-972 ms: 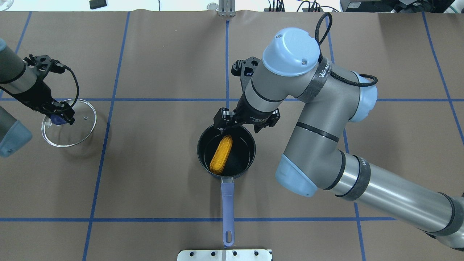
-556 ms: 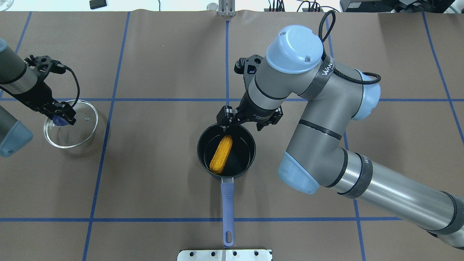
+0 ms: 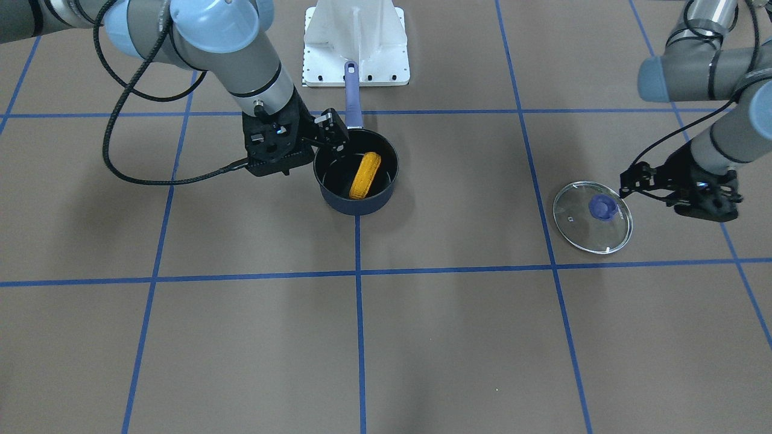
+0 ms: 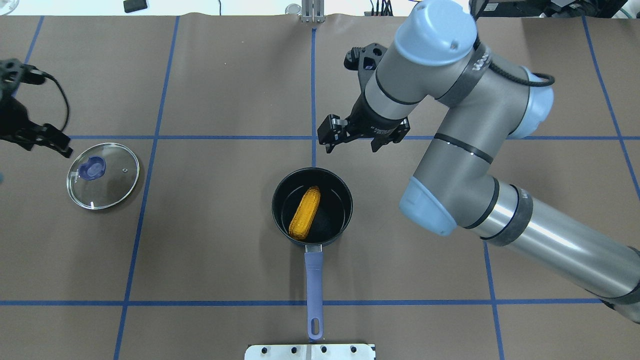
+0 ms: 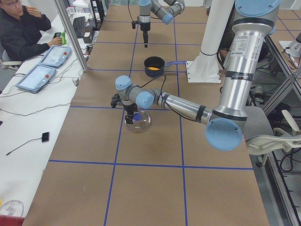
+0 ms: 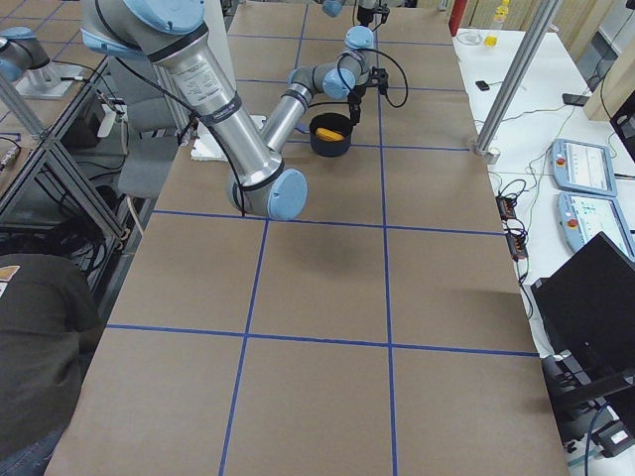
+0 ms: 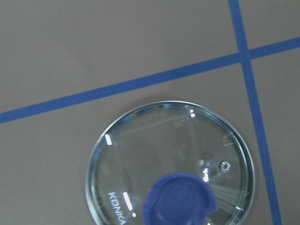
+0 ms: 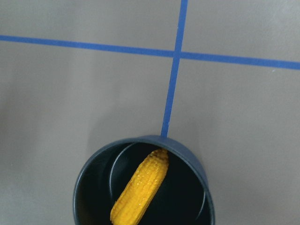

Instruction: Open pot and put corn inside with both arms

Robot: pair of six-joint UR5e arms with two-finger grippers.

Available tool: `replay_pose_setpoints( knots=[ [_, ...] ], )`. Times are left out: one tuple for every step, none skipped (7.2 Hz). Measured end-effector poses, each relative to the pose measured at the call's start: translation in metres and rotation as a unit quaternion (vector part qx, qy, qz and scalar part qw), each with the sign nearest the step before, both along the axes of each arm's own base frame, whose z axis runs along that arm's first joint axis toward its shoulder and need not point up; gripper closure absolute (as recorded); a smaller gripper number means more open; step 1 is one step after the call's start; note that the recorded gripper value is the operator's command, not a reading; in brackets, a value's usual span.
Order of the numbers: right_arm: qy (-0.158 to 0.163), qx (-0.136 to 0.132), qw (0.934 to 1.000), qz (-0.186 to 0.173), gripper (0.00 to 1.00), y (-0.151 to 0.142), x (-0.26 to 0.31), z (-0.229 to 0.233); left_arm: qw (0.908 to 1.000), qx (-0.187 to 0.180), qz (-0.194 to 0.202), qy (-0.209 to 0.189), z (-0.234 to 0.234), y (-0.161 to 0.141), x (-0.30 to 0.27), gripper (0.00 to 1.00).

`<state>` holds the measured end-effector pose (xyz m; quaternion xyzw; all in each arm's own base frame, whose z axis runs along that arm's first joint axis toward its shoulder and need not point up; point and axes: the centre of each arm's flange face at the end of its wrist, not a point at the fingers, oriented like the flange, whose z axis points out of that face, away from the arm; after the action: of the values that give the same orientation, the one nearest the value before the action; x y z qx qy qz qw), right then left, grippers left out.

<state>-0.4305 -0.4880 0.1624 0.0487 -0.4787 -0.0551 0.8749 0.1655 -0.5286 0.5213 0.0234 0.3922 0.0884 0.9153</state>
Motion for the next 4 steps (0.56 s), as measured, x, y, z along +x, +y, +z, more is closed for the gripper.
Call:
replay_pose_setpoints(
  knots=[
    [0.007,0.027,0.9996,-0.003,0.00,-0.016,0.021,0.012,0.9998,0.010,-0.012,-0.009,0.024,0.004,-0.052,0.00],
    [0.016,0.045,0.9989,-0.001,0.00,-0.034,0.046,0.026,0.9996,0.020,-0.013,-0.017,0.050,0.016,-0.093,0.00],
    [0.021,0.043,0.9988,0.006,0.00,-0.048,0.071,0.041,0.9994,0.026,-0.011,-0.022,0.070,0.031,-0.121,0.01],
    [0.025,0.028,0.9991,0.018,0.00,-0.062,0.099,0.061,0.9991,0.033,-0.010,-0.025,0.082,0.040,-0.141,0.01]
  ],
)
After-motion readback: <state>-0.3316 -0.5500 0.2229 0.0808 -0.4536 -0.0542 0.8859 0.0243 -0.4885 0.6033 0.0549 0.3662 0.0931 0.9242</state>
